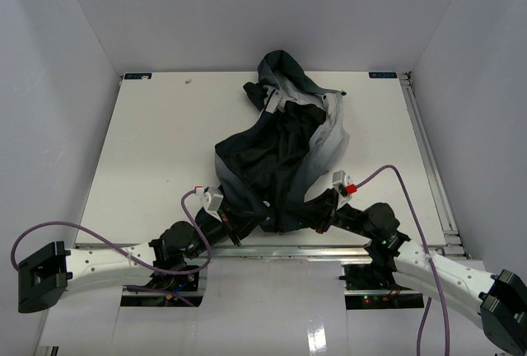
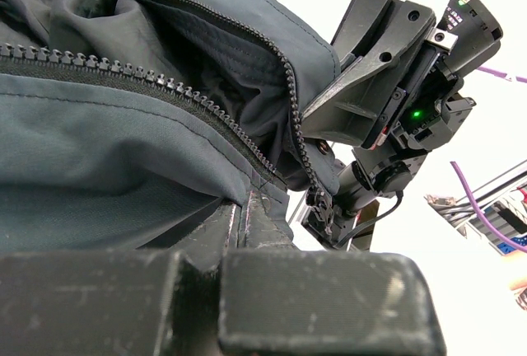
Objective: Zip up the jacket
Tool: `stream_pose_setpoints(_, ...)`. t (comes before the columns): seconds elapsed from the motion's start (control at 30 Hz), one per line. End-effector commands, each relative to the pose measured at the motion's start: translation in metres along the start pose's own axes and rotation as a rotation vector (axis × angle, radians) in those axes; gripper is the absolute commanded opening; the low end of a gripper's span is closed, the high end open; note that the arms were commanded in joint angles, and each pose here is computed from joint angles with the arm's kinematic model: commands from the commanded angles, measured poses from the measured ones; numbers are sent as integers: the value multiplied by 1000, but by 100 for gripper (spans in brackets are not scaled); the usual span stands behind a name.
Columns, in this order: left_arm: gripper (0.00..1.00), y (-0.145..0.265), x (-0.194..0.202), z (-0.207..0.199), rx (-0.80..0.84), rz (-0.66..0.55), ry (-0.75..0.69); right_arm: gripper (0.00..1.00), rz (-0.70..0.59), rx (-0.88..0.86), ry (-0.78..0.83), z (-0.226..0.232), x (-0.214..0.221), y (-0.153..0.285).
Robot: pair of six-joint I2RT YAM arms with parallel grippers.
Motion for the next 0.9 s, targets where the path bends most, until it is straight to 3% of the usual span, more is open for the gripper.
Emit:
stream_pose_setpoints(0.0,0,0,-4,-4,30,-29,-10,8,-52,-53,18,11,-14,-2)
stream_pose_setpoints(0.87,0,7,-3,-8,96,-53,-70,8,-46,-30,-23,8,-16,-6)
Point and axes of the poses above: each gripper's point midway between its finger pads, its own y axis back along the fingers, its own z axis along the line the jaws close on, x = y × z, the point moved 2 cm from there along y, back along the fingers, and after that the axes turned 5 degrees about -y, right-handed, at the moved point
